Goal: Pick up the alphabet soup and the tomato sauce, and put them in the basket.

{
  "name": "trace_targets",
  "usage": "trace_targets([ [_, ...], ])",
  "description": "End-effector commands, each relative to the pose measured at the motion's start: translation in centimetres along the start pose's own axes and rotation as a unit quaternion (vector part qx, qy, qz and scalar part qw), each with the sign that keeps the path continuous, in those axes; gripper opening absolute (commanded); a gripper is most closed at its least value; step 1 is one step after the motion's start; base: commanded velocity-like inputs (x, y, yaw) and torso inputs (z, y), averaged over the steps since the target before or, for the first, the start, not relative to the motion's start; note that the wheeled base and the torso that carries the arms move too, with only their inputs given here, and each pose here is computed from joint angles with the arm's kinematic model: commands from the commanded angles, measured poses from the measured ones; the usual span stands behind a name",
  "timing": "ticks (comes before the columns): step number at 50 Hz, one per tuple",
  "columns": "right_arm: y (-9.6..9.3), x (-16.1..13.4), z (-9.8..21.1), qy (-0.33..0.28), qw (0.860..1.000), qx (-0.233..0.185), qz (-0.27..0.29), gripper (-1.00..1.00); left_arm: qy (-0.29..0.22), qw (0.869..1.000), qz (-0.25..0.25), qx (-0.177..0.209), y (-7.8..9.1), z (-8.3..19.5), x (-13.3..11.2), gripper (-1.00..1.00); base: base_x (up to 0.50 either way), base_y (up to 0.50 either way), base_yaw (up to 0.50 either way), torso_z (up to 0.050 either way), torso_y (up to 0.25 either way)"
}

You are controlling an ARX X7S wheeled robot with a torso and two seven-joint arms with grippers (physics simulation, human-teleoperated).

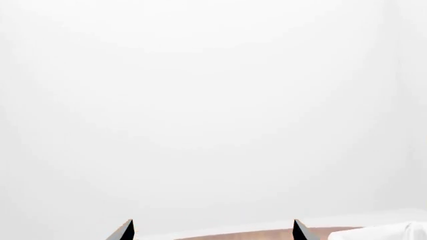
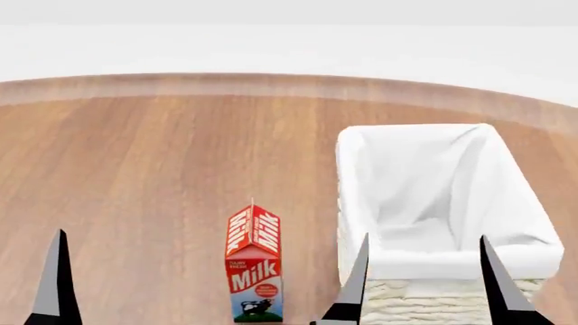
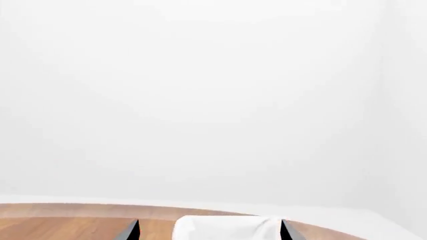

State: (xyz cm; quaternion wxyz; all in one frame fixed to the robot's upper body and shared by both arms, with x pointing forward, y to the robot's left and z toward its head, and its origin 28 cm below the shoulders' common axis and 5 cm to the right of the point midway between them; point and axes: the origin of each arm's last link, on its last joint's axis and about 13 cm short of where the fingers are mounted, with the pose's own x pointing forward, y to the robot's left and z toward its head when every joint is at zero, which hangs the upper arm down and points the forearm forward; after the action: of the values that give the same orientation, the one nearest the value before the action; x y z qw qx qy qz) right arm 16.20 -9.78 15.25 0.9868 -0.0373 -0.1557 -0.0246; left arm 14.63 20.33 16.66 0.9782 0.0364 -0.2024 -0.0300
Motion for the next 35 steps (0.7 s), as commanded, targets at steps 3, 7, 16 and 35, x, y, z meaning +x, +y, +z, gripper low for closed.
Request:
trace_targets([
  [3, 0.0, -0.09, 0.08, -0.004, 1.0, 0.012, 0.008, 1.0, 0.002, 1.0, 0.0, -0.001, -0.03, 0.03, -0.08, 1.0, 0.0, -0.5, 0.0, 0.0, 0.0],
  [7, -0.02, -0.1, 0.1, -0.003, 1.0, 0.013, 0.009, 1.0, 0.002, 1.0, 0.0, -0.001, -0.04, -0.14, -0.04, 1.0, 0.0, -0.5, 0.0, 0.0, 0.0],
  [16, -0.14, -0.03, -0.06, 0.004, 1.0, 0.011, 0.004, 1.0, 0.005, 1.0, -0.002, -0.001, -0.13, -0.12, -0.07, 1.0, 0.0, -0.5, 0.0, 0.0, 0.0],
  [35, -0.11, -0.05, -0.07, 0.005, 1.0, 0.011, 0.004, 1.0, 0.006, 1.0, -0.001, -0.001, -0.09, -0.17, -0.09, 1.0, 0.0, -0.5, 0.0, 0.0, 0.0],
])
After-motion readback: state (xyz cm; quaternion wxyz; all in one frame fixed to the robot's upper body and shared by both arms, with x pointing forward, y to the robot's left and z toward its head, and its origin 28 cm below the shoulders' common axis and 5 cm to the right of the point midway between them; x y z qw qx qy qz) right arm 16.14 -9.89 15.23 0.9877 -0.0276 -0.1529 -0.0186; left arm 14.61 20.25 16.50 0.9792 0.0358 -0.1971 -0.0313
